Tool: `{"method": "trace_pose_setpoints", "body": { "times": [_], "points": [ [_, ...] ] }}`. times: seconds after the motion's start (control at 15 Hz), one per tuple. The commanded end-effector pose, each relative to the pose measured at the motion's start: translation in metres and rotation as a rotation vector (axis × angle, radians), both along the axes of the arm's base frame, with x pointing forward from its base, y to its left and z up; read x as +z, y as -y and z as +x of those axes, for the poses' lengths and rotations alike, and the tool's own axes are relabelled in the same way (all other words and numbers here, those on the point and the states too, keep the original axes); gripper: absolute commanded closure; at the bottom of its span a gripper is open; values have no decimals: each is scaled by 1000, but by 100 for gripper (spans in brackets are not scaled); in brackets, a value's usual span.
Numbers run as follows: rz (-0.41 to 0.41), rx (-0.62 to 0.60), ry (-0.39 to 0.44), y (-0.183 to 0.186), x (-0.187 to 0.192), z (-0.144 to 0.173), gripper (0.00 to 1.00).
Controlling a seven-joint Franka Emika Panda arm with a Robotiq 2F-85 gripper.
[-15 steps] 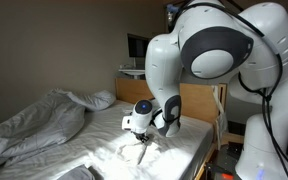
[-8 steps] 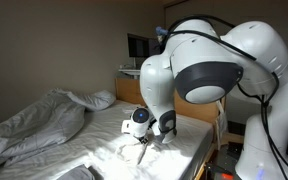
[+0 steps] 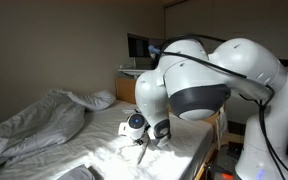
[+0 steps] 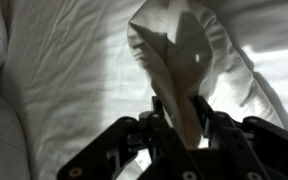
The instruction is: Fold the left white towel in half
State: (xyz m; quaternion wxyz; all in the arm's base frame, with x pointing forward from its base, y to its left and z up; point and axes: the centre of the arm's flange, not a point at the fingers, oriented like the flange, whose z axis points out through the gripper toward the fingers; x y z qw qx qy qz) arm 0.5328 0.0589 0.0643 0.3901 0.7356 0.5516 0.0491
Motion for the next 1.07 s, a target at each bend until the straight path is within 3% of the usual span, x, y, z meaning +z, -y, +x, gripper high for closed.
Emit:
{"method": "trace_pose_setpoints", "body": {
  "times": [0.0, 0.2, 0.4, 0.6, 1.0],
  "points": [
    [4, -26, 32, 9, -7, 12, 93],
    [5, -49, 27, 30, 3, 25, 100],
    [3, -91, 12, 57, 13, 46, 99],
    [1, -121, 50, 81, 20, 74, 99],
    [-11, -104, 103, 100, 35, 114, 99]
  ]
}}
